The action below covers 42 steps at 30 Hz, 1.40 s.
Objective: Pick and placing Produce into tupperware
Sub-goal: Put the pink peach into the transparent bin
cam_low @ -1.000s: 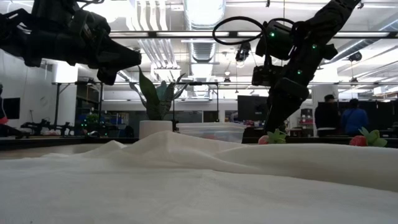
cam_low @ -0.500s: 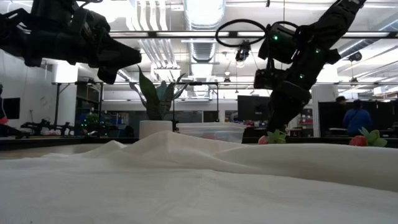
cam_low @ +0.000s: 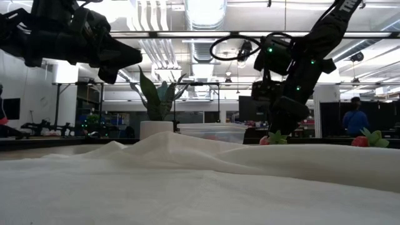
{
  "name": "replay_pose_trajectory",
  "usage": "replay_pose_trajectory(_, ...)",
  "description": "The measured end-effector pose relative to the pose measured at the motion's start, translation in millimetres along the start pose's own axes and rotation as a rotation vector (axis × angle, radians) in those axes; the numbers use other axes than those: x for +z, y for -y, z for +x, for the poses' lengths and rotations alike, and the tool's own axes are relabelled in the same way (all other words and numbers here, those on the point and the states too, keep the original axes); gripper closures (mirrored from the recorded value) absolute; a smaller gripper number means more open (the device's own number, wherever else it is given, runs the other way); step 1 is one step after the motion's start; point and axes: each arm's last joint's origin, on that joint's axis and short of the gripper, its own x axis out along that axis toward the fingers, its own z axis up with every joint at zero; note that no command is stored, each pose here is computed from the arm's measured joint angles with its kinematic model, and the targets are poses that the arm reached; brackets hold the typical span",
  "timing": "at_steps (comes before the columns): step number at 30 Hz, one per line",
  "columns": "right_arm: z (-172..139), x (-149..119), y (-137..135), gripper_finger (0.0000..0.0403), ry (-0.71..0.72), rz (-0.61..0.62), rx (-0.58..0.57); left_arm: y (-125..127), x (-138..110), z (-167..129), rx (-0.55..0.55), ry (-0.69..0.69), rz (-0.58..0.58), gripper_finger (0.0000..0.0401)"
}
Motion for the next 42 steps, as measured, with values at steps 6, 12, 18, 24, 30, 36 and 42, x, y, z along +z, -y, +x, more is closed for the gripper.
replay_pose_trajectory(6,1.5,1.8,-0.1,0.0154,-0.006,-0.003,-0.001,-0.2,-0.7,0.0,0.001,-0.003,0.000,0.0312)
replay_pose_trajectory(12,-4.7,0.9,-0.1,0.0162,-0.016,-0.003,-0.001,-0.2,-0.8,-0.1,0.001,-0.003,0.000,0.0312)
replay_pose_trajectory(18,-5.5,1.7,-0.1,0.0180,-0.008,-0.003,0.000,-0.2,-0.7,-0.2,0.000,-0.003,0.000,0.0312)
replay_pose_trajectory(24,-4.6,1.9,-0.1,0.0190,-0.006,-0.007,-0.001,-0.2,-0.7,-0.2,0.000,-0.002,0.000,0.0312)
replay_pose_trajectory(30,-4.6,1.6,-0.1,0.0207,-0.009,-0.007,-0.001,-0.2,-0.8,-0.2,0.000,-0.003,-0.001,0.0312)
replay_pose_trajectory(36,-4.6,1.0,-0.1,0.0248,-0.014,-0.007,-0.002,-0.2,-0.7,-0.2,0.000,-0.002,-0.001,0.0312)
replay_pose_trajectory(42,-4.7,1.1,-0.1,0.0293,-0.014,-0.007,-0.002,-0.2,-0.8,-0.2,0.000,-0.003,-0.001,0.0312)
